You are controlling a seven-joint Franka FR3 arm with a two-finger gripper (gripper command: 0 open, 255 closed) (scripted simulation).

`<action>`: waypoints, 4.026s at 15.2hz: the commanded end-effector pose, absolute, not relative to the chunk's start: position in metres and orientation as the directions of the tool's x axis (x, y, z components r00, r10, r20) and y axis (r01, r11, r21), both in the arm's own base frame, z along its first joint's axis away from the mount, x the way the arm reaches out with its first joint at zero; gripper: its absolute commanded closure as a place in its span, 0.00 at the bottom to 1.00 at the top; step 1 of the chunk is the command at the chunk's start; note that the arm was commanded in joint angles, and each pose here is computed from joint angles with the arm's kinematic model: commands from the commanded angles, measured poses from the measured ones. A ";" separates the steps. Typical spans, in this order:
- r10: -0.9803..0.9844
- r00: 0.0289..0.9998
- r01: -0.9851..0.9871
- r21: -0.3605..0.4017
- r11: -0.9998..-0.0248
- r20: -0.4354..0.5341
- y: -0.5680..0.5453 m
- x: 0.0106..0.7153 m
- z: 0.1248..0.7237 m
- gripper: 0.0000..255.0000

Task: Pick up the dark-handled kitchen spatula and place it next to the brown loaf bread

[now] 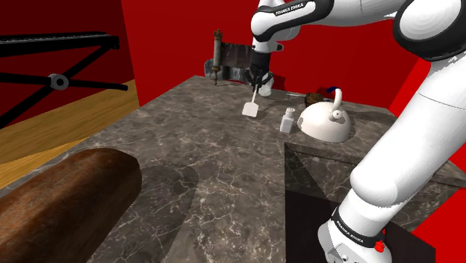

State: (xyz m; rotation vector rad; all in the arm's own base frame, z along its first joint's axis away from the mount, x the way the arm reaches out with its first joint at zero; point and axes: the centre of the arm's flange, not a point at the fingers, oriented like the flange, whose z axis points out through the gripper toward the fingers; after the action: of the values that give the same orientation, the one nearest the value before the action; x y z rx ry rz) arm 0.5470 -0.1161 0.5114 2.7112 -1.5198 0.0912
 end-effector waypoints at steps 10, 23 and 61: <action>-0.851 0.521 -0.853 0.000 -0.522 0.066 -0.116 0.547 0.569 1.00; -0.851 0.521 -0.853 0.000 -0.522 0.066 -0.091 0.539 0.626 1.00; -0.851 0.521 -0.853 0.000 -0.522 0.066 0.388 0.388 0.627 1.00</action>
State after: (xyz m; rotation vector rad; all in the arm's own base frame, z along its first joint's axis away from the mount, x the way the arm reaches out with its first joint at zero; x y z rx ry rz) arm 0.3921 0.3745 0.6280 2.7126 -1.5165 0.0909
